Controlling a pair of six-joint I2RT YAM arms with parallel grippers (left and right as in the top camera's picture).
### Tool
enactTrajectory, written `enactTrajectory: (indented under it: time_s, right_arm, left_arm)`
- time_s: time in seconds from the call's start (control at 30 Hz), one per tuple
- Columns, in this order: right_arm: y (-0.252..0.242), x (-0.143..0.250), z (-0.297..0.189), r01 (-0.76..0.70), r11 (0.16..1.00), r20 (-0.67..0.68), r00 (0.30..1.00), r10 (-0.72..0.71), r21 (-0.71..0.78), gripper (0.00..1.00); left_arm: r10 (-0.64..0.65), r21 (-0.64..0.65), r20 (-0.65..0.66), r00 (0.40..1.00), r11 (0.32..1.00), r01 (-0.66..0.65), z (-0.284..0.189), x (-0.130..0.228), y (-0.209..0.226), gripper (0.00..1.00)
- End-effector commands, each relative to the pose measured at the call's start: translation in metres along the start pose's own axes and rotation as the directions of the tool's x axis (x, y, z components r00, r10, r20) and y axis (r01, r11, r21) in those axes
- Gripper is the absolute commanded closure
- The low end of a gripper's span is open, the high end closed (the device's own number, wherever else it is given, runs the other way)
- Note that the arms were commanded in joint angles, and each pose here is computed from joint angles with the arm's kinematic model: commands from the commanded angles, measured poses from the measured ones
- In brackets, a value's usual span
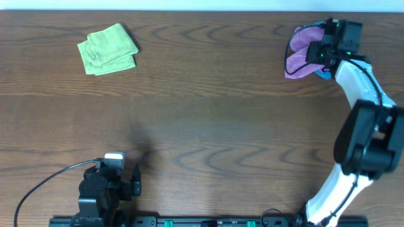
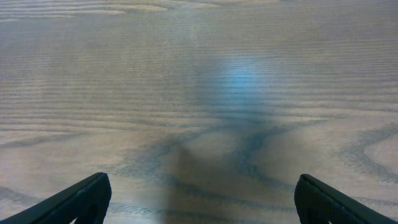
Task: Fold the cloth
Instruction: 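Reach the right gripper to the purple cloth and grasp it, then lift the purple cloth with the right gripper and drag it toward center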
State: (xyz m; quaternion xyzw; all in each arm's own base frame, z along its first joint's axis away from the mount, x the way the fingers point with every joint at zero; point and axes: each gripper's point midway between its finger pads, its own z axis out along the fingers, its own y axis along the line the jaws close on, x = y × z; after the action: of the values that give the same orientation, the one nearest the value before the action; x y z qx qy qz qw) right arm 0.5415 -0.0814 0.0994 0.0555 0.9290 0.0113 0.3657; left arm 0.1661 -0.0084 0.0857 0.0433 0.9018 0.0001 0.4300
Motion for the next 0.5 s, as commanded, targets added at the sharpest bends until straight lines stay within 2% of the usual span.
enactTrajectory:
  time_s: [0.0, 0.23, 0.47]
  right_arm:
    - [0.026, -0.039, -0.054, 0.108, 0.994, 0.092, 0.99, -0.106, -0.02, 0.99]
    - [0.073, -0.039, -0.126, 0.188, 0.979, 0.081, 0.98, -0.182, -0.078, 0.99]
    - [0.142, -0.026, -0.197, 0.356, 0.92, 0.122, 0.933, -0.339, -0.163, 0.98]
  left_arm:
    - [0.031, -0.012, -0.061, 0.998, 0.999, -0.032, 0.007, 0.019, 0.002, 0.05]
    - [0.031, -0.012, -0.061, 0.998, 0.999, -0.032, 0.008, 0.019, 0.002, 0.05]
    - [0.031, -0.012, -0.061, 0.998, 0.999, -0.032, 0.007, 0.019, 0.002, 0.05]
